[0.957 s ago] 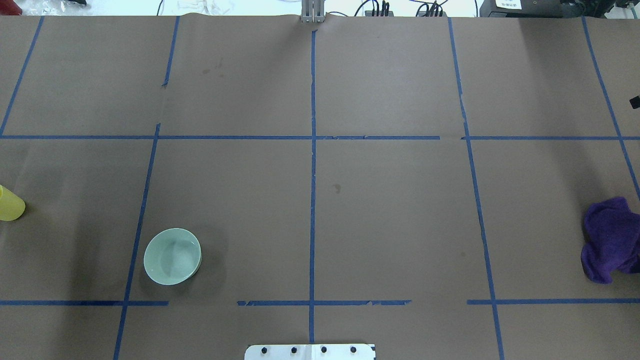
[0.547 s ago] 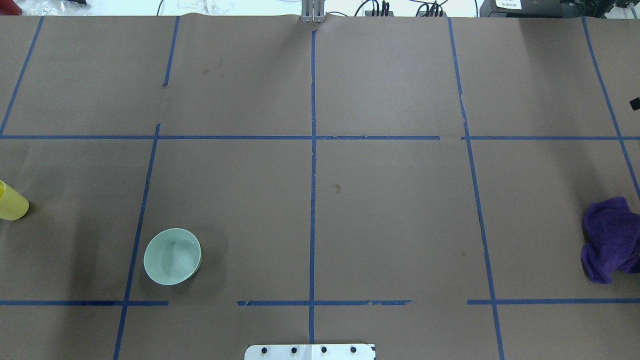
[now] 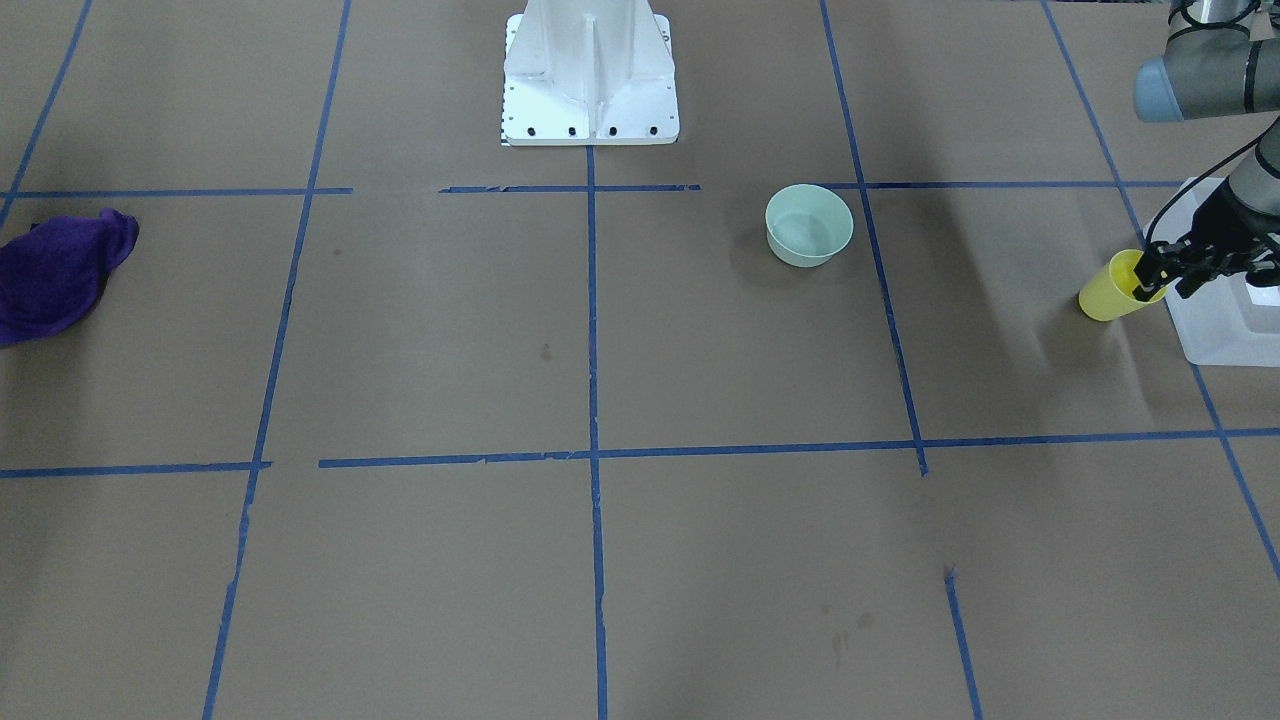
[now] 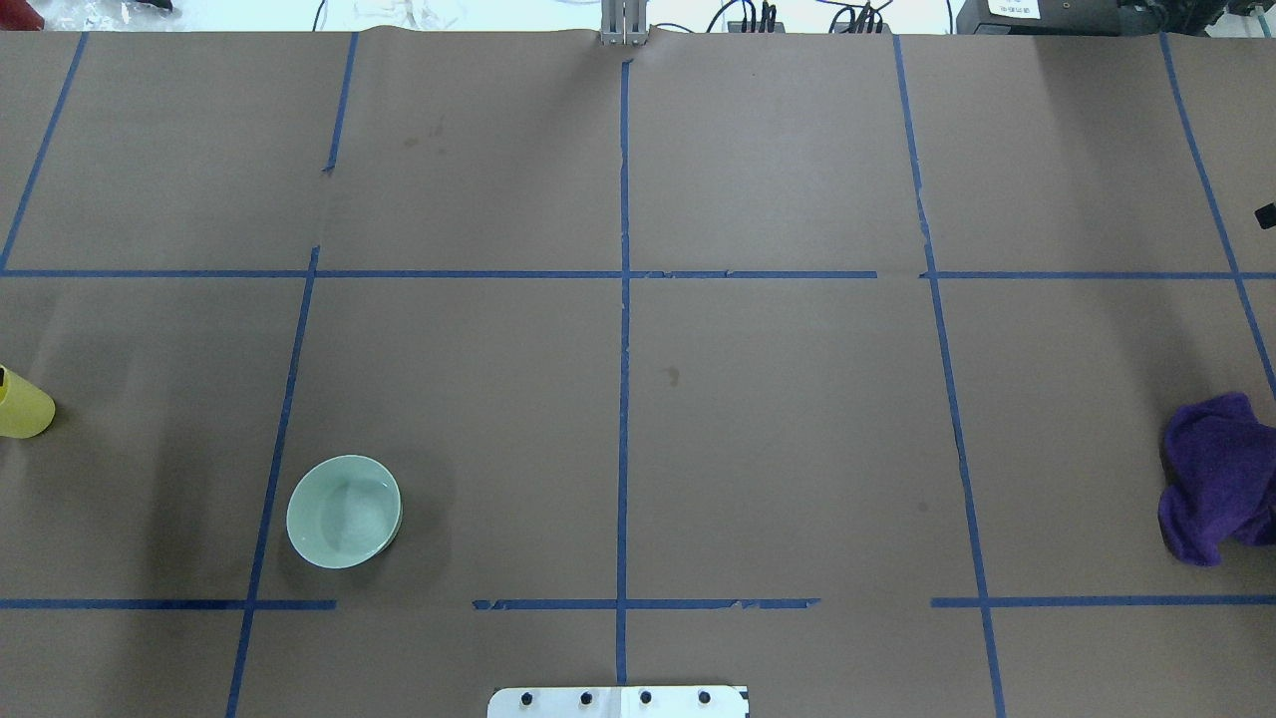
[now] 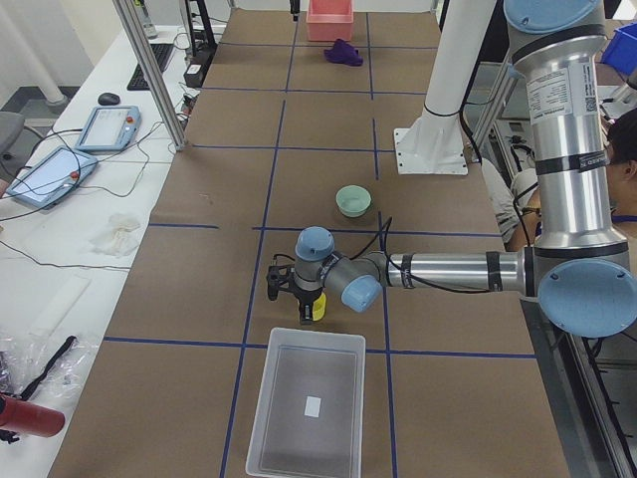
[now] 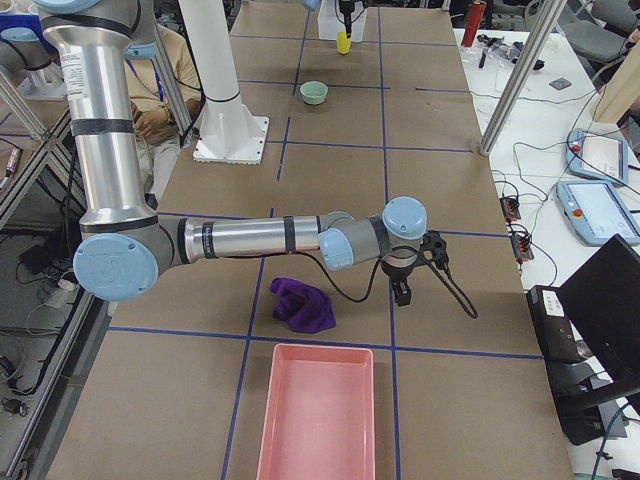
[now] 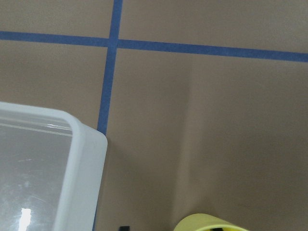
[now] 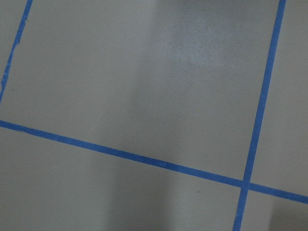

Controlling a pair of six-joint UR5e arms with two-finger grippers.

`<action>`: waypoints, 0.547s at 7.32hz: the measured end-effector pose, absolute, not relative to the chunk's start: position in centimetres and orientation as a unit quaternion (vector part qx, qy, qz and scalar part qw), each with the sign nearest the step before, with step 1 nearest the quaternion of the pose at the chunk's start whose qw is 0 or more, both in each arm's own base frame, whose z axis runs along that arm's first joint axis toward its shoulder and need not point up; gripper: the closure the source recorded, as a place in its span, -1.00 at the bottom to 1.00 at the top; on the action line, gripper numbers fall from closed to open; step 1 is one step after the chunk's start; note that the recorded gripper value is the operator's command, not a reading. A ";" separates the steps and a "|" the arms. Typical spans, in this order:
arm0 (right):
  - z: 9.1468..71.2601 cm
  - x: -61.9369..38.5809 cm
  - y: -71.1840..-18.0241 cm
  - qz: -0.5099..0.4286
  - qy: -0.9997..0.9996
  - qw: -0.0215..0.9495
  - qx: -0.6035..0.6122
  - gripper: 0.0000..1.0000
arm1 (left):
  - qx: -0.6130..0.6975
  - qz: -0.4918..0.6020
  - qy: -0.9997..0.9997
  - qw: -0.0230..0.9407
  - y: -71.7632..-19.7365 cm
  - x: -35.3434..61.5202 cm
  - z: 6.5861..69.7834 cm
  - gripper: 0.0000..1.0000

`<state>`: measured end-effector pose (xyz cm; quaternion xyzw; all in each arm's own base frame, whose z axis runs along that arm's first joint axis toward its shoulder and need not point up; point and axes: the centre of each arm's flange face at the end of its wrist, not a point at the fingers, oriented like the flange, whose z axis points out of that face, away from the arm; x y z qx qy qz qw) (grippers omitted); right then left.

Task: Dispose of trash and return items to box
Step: 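Grasp the yellow cup with the left gripper and lower it into the clear box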

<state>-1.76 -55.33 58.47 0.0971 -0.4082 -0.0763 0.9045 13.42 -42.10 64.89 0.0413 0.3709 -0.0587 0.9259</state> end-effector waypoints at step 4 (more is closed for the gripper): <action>58.7 -1.7 -55.1 -0.075 -0.409 0.905 0.094 -1.00 | 0.026 -0.050 0.370 0.927 -40.7 14.9 65.1 0.54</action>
